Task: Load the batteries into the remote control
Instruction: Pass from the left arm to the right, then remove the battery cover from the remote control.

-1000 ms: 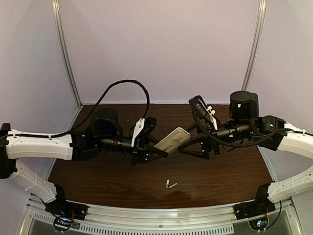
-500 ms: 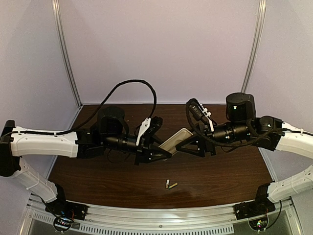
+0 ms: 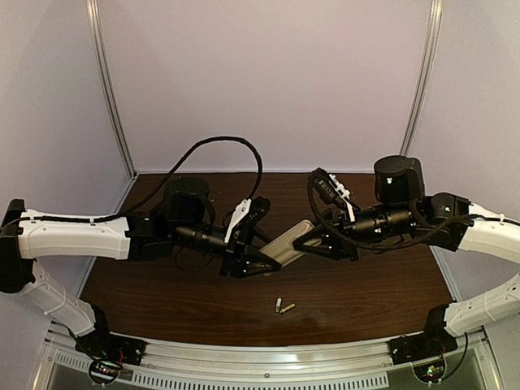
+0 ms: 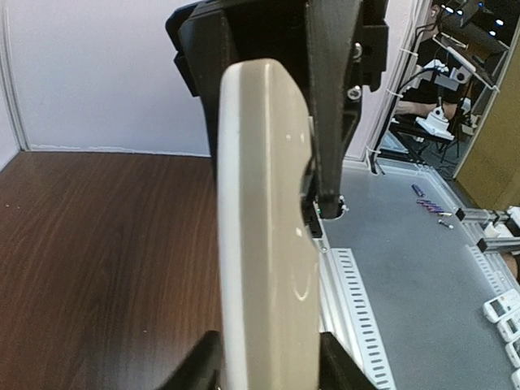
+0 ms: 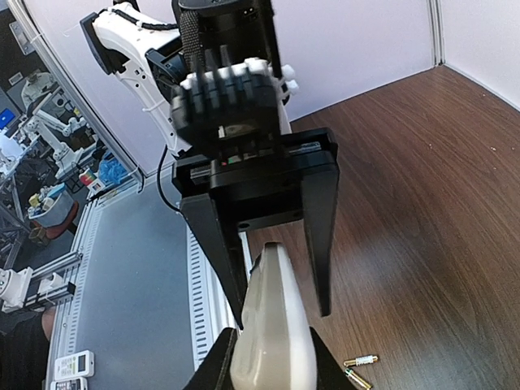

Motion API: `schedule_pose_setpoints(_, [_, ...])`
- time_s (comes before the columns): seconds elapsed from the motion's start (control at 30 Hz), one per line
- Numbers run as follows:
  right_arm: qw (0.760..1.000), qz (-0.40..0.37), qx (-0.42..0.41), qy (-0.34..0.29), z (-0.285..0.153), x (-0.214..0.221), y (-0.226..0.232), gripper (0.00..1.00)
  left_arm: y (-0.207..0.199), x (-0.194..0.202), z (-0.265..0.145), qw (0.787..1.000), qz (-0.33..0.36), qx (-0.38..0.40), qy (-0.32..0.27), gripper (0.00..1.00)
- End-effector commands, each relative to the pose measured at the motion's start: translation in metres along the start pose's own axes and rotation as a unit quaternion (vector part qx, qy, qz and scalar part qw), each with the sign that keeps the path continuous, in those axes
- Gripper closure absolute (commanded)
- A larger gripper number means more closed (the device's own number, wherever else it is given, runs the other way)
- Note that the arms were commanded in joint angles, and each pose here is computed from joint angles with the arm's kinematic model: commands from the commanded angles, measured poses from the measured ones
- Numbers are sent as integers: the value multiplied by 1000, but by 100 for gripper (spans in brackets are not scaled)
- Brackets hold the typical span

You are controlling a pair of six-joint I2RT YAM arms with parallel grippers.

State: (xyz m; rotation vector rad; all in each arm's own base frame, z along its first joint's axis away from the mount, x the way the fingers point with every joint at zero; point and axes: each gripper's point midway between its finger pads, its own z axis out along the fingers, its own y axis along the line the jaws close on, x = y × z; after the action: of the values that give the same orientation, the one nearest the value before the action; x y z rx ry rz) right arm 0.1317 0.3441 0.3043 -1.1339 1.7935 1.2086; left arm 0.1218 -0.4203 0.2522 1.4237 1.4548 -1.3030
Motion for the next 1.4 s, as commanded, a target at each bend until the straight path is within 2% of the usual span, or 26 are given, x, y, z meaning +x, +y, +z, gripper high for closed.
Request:
schedule_pose_setpoints(0.0, [1000,21,13,-12,-3,-7,-3,100,17,-22,-14,998,27,-48,-25,43])
schedule_pose_setpoints(0.17, [995,53,71,-42,-4,-13,-25,100,34,-45,-50,985,27,-149,-88,16])
schedule_pose_setpoints(0.27, [989,77,105,-67,-6,-16,-40,100,43,-58,-77,968,10,-217,-129,12])
schedule_pose_setpoints(0.33, [978,99,155,-95,-13,-19,-59,100,51,-62,-93,954,-15,-257,-151,12])
schedule_pose_setpoints(0.43, [953,131,231,-149,-30,-20,-86,100,57,-56,-107,939,-76,-283,-182,14])
schedule_pose_setpoints(0.5, [930,159,276,-184,-43,-20,-103,100,61,-46,-105,934,-119,-285,-181,14])
schedule_pose_setpoints(0.6, [906,191,325,-193,-49,-16,-124,100,61,-39,-94,933,-173,-259,-180,13])
schedule_pose_setpoints(0.7, [902,207,331,-185,-41,-13,-130,100,63,-35,-81,930,-227,-235,-171,13])
schedule_pose_setpoints(0.87, [899,230,326,-183,-32,-12,-133,100,70,-24,-57,922,-293,-210,-143,20])
schedule_pose_setpoints(1.13, [910,250,278,-182,-10,-16,-127,100,83,-9,-27,917,-330,-193,-111,36])
schedule_pose_setpoints(1.37, [914,250,263,-179,-5,-17,-124,100,98,-3,-24,907,-340,-224,-110,45])
